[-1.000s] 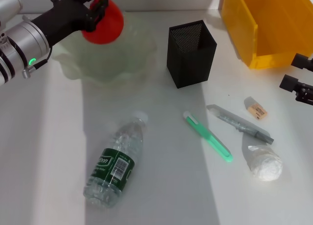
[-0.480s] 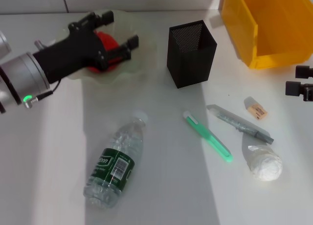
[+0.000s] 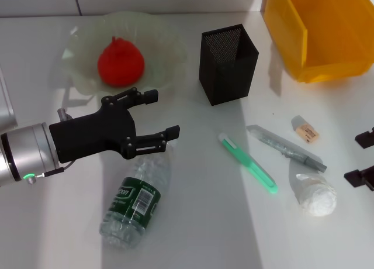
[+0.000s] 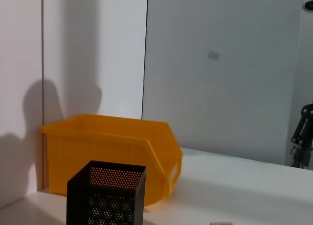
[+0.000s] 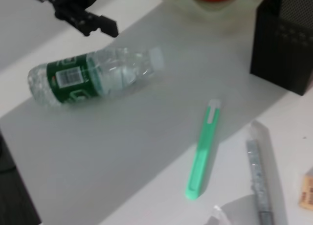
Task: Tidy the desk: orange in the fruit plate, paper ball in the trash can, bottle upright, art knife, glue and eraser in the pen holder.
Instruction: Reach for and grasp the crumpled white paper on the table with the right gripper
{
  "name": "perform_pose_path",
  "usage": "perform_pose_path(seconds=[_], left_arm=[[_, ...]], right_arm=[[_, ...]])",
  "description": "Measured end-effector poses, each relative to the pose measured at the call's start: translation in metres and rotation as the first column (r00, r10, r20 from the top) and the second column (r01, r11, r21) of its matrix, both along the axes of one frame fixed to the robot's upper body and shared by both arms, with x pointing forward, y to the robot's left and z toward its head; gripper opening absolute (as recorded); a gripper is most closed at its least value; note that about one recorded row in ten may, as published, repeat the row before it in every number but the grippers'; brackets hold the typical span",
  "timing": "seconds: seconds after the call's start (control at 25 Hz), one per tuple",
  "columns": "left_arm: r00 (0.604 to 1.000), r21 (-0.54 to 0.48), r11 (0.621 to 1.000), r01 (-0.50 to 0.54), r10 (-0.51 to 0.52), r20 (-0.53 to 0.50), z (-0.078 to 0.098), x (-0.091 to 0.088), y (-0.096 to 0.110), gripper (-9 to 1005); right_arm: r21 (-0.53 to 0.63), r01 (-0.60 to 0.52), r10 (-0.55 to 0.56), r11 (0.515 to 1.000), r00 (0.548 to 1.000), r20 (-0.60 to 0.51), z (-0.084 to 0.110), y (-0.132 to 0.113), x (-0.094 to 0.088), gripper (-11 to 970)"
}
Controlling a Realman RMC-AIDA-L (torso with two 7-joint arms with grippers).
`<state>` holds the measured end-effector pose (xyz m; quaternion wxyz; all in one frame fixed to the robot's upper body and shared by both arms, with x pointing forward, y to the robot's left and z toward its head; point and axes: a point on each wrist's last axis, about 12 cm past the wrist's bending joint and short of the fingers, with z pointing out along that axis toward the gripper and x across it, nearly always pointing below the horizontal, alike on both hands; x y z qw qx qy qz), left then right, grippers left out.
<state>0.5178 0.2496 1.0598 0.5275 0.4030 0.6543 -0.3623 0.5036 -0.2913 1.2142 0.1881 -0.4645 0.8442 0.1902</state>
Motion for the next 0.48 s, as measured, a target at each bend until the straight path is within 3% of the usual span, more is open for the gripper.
perform_pose_path(seconds=[0.12, 0.48], left_arm=[[1.000, -0.001, 1.000, 0.002, -0.002, -0.007, -0.001, -0.001, 0.000, 877], [1.000, 0.011, 1.000, 0.015, -0.014, -0.024, -0.005, -0.004, -0.003, 875]], right_arm=[[-0.062, -0.061, 0.059, 0.996, 0.998, -0.024, -0.007, 0.016, 0.002, 722], [-0.150, -0.080, 0.067, 0.986, 0.994, -0.092, -0.040, 0.042, 0.012, 715]])
